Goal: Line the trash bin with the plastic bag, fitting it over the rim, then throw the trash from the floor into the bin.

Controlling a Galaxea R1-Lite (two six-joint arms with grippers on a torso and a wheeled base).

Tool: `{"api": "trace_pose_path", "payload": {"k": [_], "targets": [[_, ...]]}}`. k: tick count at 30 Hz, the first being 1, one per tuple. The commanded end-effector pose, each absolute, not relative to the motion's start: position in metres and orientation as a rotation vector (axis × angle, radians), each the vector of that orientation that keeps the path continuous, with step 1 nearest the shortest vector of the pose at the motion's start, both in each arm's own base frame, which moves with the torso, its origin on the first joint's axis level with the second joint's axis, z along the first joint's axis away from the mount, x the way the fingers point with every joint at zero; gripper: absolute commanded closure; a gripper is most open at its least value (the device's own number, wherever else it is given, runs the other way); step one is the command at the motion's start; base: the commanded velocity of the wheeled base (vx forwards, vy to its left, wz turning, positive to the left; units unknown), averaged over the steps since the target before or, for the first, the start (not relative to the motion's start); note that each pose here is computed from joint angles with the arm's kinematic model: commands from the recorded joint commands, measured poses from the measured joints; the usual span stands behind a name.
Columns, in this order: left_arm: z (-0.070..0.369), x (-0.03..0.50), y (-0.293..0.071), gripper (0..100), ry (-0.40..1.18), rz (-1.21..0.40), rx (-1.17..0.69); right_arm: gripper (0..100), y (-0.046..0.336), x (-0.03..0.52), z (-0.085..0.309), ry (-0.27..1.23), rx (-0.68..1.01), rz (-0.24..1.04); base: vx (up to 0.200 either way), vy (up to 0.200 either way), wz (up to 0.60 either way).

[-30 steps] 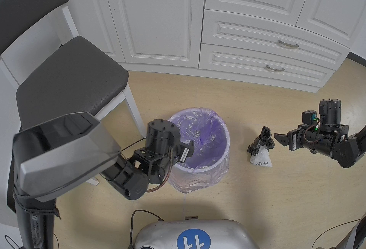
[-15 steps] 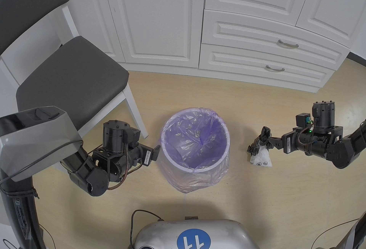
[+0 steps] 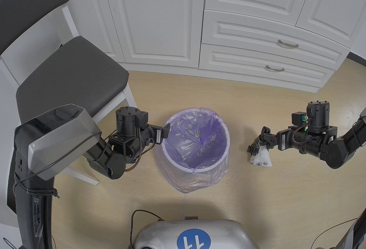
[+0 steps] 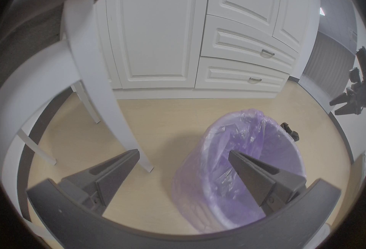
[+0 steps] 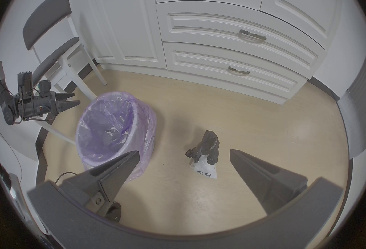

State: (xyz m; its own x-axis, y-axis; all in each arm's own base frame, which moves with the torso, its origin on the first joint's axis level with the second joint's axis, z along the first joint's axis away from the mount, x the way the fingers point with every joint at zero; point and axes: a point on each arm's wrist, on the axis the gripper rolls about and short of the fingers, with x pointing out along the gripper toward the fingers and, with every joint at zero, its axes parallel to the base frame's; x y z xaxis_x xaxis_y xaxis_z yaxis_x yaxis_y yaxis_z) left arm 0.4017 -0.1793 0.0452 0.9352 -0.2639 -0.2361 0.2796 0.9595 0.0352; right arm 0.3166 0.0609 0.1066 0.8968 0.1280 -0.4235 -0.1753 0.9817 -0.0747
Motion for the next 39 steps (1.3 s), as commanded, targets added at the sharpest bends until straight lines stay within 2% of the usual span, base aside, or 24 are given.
{"api": "trace_pose_path", "payload": {"k": [1,7,15,39], "targets": [[0.021,0.417,-0.193,0,0.243,-0.287,0.061,0,0.061,0.319,0.102,0.439,-0.109,0.156,0.0,0.0,0.0],[0.011,0.426,-0.194,0,0.24,-0.279,0.06,0,0.061,0.321,0.103,0.434,-0.107,0.152,0.0,0.0,0.0],[0.022,0.433,-0.19,0,0.186,-0.256,0.027,0,0.06,0.321,0.103,0.434,-0.106,0.152,0.0,0.0,0.0],[0.022,0.449,-0.171,0,0.168,-0.208,0.011,0,0.06,0.32,0.099,0.449,-0.108,0.156,0.0,0.0,0.0]]}}
